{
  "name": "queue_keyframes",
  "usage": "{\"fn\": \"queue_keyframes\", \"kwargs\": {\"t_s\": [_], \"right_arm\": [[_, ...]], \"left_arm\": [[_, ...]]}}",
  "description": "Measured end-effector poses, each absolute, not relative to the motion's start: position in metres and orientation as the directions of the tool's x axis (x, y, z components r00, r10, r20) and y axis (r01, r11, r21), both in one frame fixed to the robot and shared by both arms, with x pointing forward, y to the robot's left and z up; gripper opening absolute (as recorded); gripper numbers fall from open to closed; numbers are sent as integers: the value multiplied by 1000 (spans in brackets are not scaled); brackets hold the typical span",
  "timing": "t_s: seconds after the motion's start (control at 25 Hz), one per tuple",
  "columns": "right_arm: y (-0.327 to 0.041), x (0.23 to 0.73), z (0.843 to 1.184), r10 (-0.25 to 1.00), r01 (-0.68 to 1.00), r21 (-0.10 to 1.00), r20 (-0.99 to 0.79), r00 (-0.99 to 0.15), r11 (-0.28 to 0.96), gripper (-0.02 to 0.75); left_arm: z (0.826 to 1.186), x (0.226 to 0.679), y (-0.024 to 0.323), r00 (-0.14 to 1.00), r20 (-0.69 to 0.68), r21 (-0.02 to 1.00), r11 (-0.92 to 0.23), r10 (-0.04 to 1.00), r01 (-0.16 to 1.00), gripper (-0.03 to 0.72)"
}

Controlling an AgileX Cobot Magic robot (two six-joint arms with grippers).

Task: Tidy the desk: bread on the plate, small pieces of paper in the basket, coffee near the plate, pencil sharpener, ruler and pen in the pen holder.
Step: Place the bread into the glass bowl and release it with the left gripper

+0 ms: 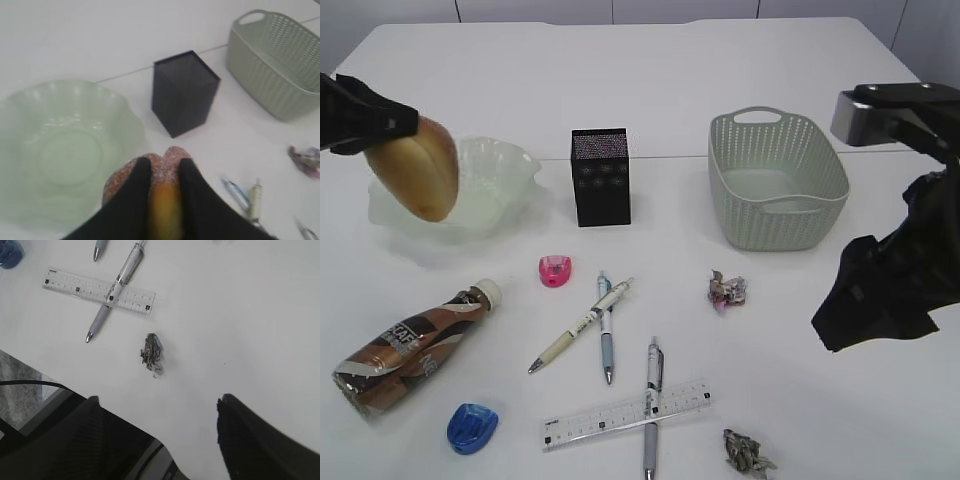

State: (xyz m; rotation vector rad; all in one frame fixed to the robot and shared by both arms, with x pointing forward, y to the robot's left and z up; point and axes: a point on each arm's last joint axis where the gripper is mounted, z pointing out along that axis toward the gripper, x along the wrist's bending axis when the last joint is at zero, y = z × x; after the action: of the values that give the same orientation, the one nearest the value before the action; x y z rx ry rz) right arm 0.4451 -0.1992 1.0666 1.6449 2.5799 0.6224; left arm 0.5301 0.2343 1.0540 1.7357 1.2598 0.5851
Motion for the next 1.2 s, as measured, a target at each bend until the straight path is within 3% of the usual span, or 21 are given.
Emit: {"fn": "queue_keyframes", "kwargs": {"t_s": [0.2,0.8,1.2], "right_arm": [[-199,445,1066,874,868,332,194,-445,369,524],[-200,444,1066,874,869,325,193,-446,372,524],[-201,444,1066,875,865,325,174,-451,381,524]], "left_arm": [[1035,552,248,223,-53,858,-70,973,509,92],[997,647,248,90,12,855,-57,996,515,89],[958,692,243,70,18,841,-53,997,539,89]]}}
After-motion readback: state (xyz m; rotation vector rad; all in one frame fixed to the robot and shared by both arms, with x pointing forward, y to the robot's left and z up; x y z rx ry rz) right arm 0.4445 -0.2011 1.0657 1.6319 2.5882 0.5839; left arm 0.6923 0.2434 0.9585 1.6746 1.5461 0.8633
